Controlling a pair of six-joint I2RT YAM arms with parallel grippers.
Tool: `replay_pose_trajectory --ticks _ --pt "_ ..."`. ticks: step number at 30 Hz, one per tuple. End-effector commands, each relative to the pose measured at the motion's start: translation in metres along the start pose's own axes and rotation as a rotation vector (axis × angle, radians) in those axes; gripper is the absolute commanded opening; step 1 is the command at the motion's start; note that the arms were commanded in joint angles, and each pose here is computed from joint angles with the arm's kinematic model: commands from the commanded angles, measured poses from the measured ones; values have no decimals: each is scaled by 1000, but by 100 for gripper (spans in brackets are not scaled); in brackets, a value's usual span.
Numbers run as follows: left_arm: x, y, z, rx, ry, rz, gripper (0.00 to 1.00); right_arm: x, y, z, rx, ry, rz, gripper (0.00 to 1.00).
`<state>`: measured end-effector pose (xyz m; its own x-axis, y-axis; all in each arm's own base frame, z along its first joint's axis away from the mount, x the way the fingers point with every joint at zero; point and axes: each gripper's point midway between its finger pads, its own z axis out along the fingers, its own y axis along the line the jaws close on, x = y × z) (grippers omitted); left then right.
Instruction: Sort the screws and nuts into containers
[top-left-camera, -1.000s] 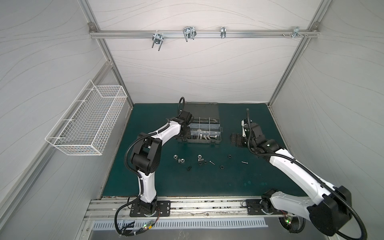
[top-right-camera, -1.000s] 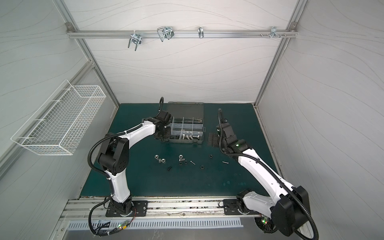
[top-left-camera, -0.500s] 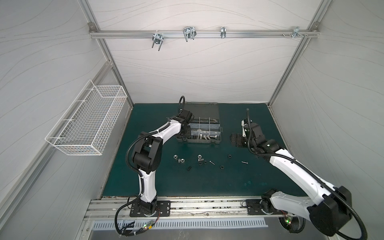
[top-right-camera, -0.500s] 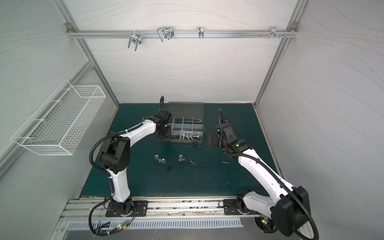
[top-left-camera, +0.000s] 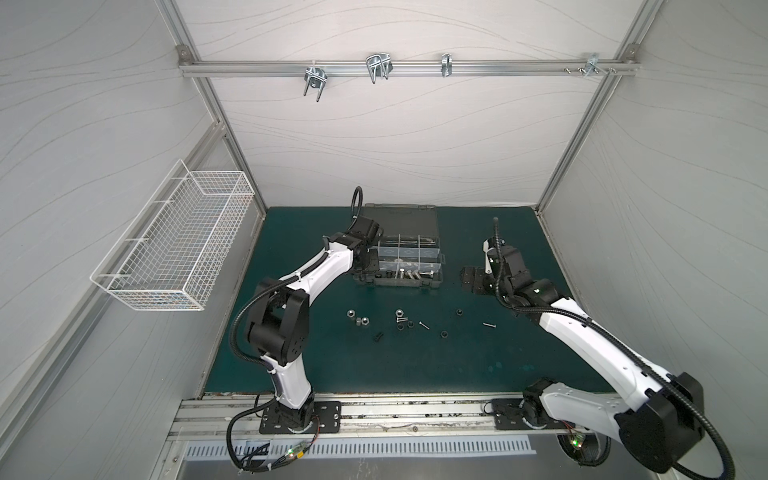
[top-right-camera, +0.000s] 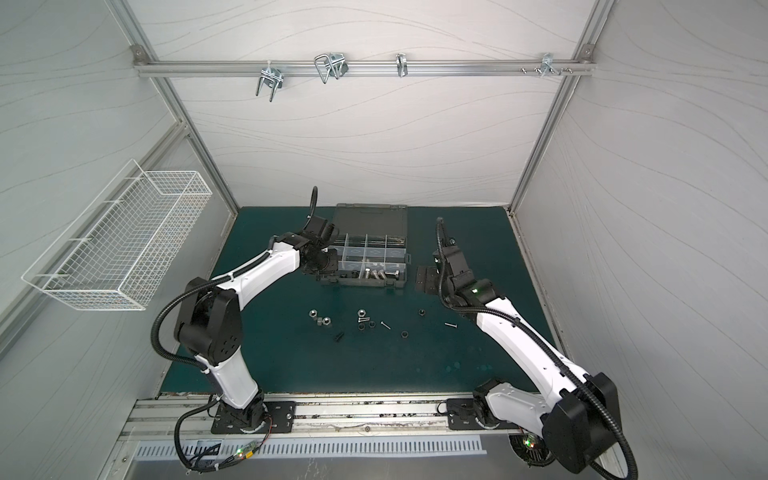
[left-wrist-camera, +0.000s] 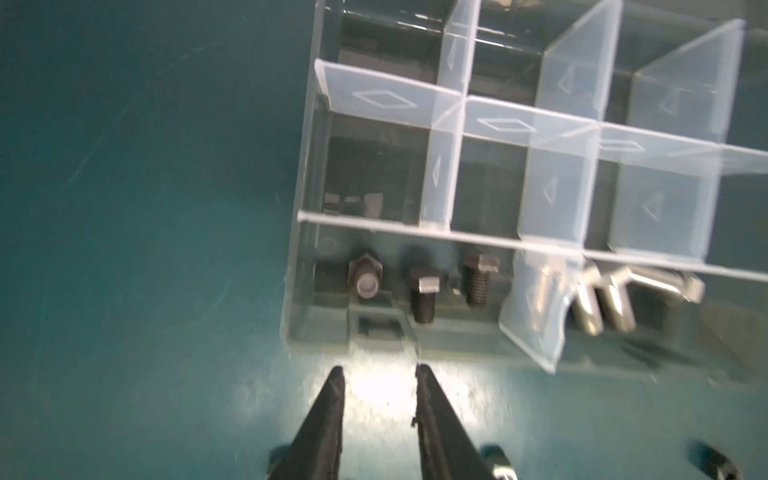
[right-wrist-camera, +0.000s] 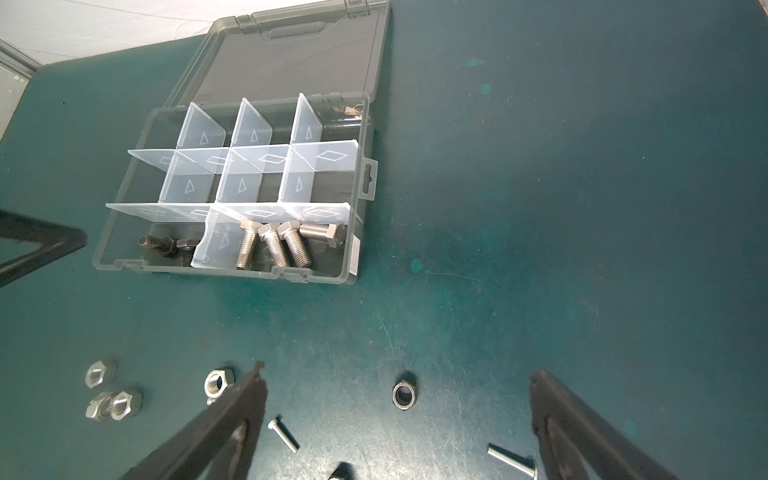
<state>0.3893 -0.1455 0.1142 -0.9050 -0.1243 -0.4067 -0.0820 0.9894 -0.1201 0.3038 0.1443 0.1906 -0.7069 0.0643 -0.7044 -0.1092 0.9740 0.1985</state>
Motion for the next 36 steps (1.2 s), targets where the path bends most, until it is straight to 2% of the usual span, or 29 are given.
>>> replay_pose_trajectory --ticks 1,5,10,18,23,28,36 --pt "21 2 -10 35 33 15 31 4 -6 -2 13 7 12 99" --pt "56 5 -16 21 81 56 31 4 -5 0 11 10 14 99" --pt "93 -3 -21 -19 81 171 31 4 -4 0 5 8 17 99" --pt "132 -36 -27 91 71 302 32 8 -5 -3 2 13 26 99" --pt "154 -39 -23 74 86 395 40 12 -8 -4 6 18 35 99" --pt "169 -38 -17 81 110 401 46 13 -8 -4 11 20 38 99" --pt "186 -35 -7 82 159 415 47 12 -6 -1 9 31 36 99"
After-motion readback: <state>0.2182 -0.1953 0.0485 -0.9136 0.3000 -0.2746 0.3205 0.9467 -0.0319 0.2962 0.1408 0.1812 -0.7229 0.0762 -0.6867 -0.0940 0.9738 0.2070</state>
